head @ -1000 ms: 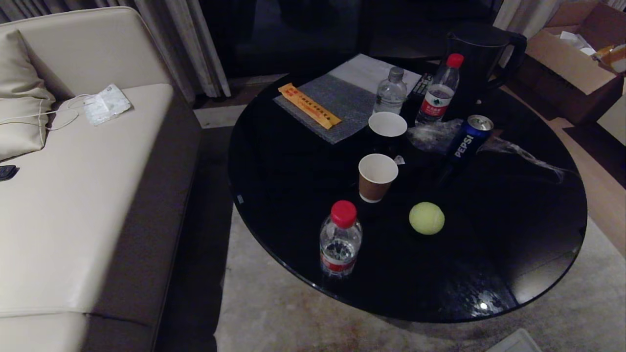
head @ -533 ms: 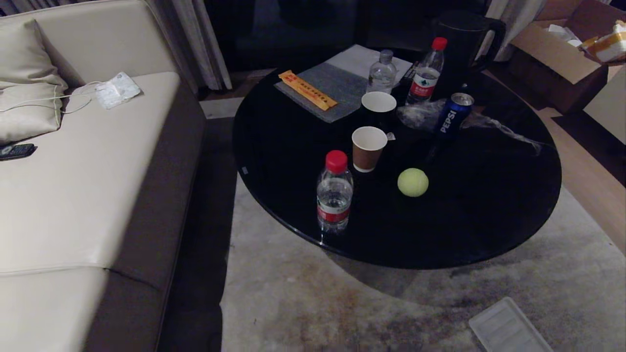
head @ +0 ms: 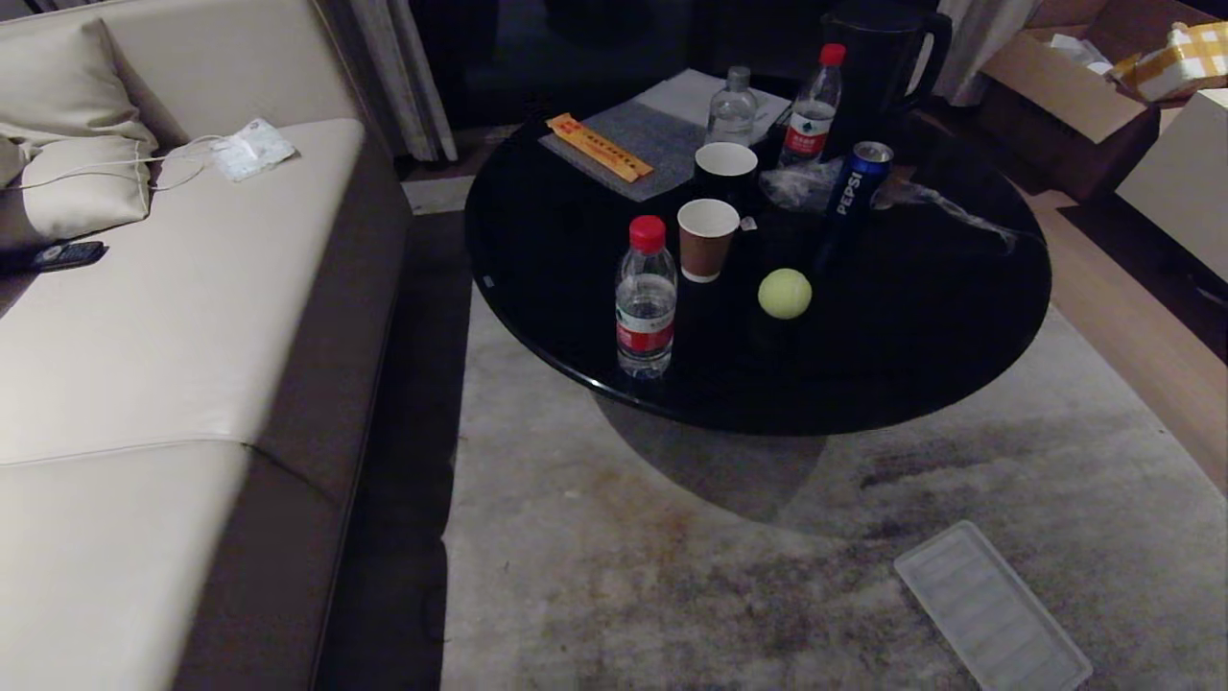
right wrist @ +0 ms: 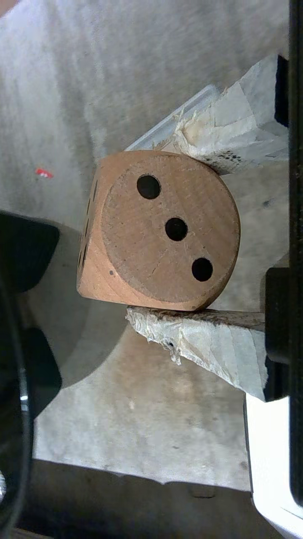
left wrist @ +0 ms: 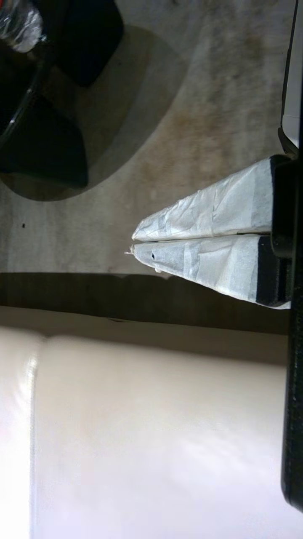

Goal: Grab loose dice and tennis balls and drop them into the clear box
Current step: Put the toys in the box

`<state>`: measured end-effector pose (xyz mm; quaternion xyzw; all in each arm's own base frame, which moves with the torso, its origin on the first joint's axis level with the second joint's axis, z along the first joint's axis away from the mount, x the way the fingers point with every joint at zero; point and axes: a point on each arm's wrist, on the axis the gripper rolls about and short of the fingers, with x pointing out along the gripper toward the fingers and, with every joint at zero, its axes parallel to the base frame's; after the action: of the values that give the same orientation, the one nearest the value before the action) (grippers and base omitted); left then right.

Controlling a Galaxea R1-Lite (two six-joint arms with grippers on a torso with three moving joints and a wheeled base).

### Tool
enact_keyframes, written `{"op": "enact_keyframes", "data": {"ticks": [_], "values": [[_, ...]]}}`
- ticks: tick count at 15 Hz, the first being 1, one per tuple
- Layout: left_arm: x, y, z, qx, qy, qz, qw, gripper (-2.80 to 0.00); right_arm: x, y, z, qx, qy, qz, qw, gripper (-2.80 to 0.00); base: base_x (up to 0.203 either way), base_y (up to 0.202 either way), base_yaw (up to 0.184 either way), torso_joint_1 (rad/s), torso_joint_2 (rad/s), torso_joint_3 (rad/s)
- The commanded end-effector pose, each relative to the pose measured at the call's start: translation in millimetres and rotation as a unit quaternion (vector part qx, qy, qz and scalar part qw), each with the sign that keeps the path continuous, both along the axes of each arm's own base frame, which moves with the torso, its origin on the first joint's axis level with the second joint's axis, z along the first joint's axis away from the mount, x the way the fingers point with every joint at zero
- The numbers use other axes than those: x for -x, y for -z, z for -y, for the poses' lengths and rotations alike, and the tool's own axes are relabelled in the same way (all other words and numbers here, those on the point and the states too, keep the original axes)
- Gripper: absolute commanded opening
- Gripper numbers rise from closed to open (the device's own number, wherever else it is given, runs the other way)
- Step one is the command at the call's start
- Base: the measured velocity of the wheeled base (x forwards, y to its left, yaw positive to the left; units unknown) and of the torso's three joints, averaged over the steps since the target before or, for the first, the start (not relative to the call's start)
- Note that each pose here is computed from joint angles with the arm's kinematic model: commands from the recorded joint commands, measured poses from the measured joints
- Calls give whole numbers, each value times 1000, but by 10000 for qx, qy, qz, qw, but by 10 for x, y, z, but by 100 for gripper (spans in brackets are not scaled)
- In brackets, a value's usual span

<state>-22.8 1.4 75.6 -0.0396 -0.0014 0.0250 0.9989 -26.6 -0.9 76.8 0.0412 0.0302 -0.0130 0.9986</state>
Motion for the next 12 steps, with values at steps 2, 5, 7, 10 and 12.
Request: {"op": "enact_keyframes", "data": {"ticks": [2,5,7,10,12], "values": [[-2,4,0,3,-3,-14,10000,-280,-3,4,0,-3,-2,-21,10000,-280,-181,0,-3,2,1,6],[-2,3,0,3,-3,-12,10000,-280,-2,0,0,-4,-2,-14,10000,-280,-187,0,-2,2,1,6],[-2,5,0,3,-3,-20,10000,-280,-2,0,0,-4,-2,-14,10000,-280,-183,0,-2,2,4,6],[-2,3,0,3,-3,-12,10000,-280,-2,0,0,-4,-2,-14,10000,-280,-185,0,0,4,4,6],[-2,3,0,3,-3,-12,10000,-280,-2,0,0,-4,-2,-14,10000,-280,-184,0,-2,4,2,3]]}}
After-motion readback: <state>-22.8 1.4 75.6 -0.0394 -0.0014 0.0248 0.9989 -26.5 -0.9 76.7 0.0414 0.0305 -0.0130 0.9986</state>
